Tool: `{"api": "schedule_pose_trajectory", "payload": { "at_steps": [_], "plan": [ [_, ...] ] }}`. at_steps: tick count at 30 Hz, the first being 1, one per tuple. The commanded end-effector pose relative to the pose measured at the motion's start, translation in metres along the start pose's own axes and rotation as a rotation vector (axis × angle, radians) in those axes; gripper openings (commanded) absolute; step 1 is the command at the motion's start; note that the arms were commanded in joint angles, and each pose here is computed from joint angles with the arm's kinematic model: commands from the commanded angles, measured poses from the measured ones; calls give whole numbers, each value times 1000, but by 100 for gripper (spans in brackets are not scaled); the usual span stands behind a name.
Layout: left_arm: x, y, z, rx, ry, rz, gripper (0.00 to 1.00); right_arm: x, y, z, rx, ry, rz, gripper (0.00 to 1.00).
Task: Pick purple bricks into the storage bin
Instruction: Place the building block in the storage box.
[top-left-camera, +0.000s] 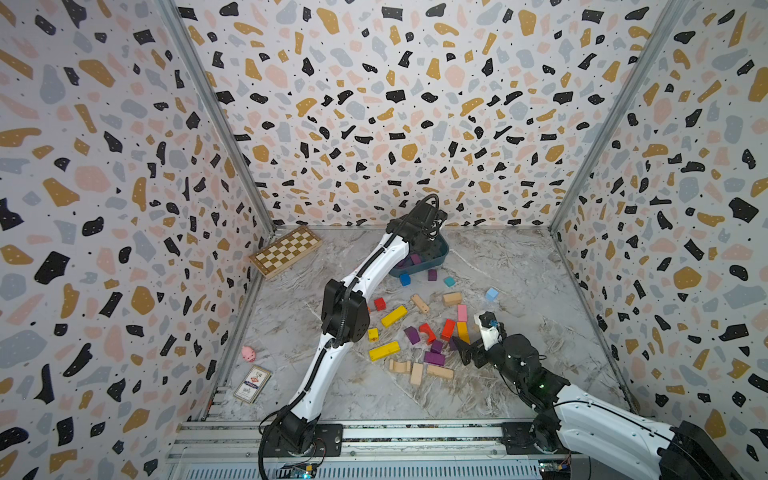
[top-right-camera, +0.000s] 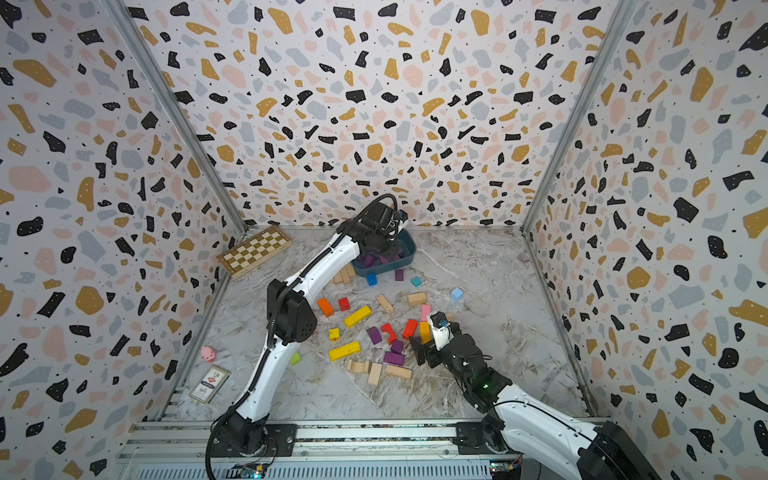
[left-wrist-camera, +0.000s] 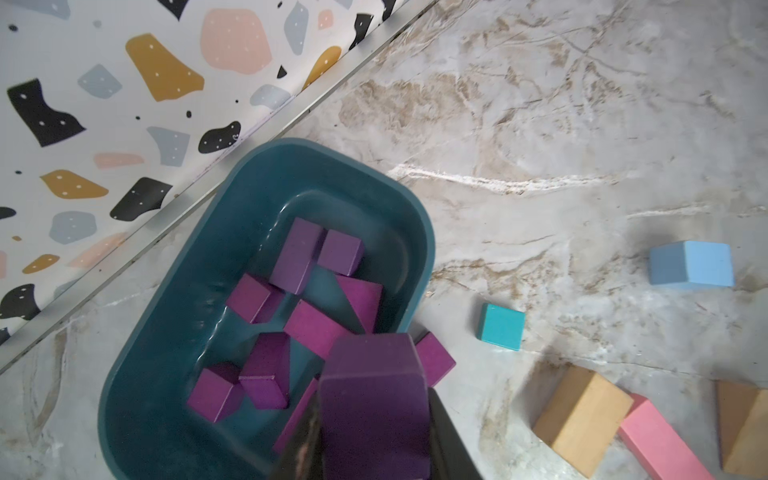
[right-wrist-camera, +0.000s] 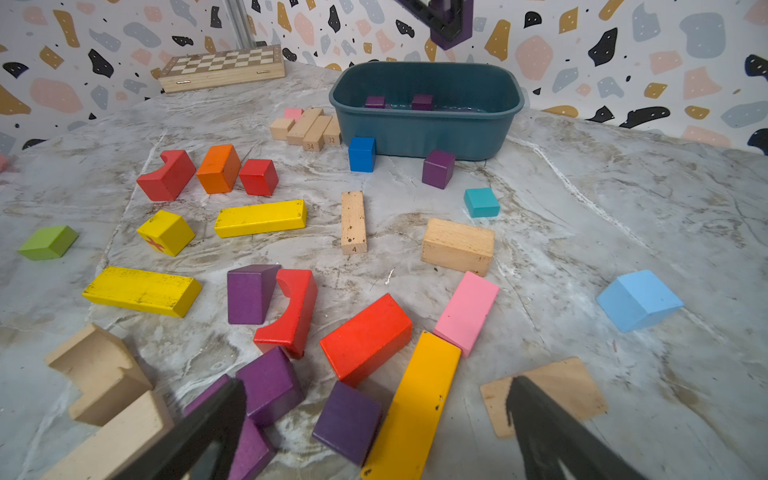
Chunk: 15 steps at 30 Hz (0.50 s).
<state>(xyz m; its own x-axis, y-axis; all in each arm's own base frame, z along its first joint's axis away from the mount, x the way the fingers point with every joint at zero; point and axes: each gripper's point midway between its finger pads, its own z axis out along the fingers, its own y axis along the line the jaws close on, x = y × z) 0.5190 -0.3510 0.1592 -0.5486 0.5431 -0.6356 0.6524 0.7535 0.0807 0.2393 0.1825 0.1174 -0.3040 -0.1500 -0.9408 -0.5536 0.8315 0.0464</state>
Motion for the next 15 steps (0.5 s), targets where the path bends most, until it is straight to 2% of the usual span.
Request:
{"api": "schedule_pose_trajectory", "payload": {
  "at_steps": [1, 15],
  "plan": [
    [-4, 12, 2, -8, -19, 3, 0, -5, 1, -1, -2, -19, -8, 100],
    [24, 19, 37, 19, 29, -20, 0, -3, 1, 1, -3, -9, -9, 100]
  ]
}}
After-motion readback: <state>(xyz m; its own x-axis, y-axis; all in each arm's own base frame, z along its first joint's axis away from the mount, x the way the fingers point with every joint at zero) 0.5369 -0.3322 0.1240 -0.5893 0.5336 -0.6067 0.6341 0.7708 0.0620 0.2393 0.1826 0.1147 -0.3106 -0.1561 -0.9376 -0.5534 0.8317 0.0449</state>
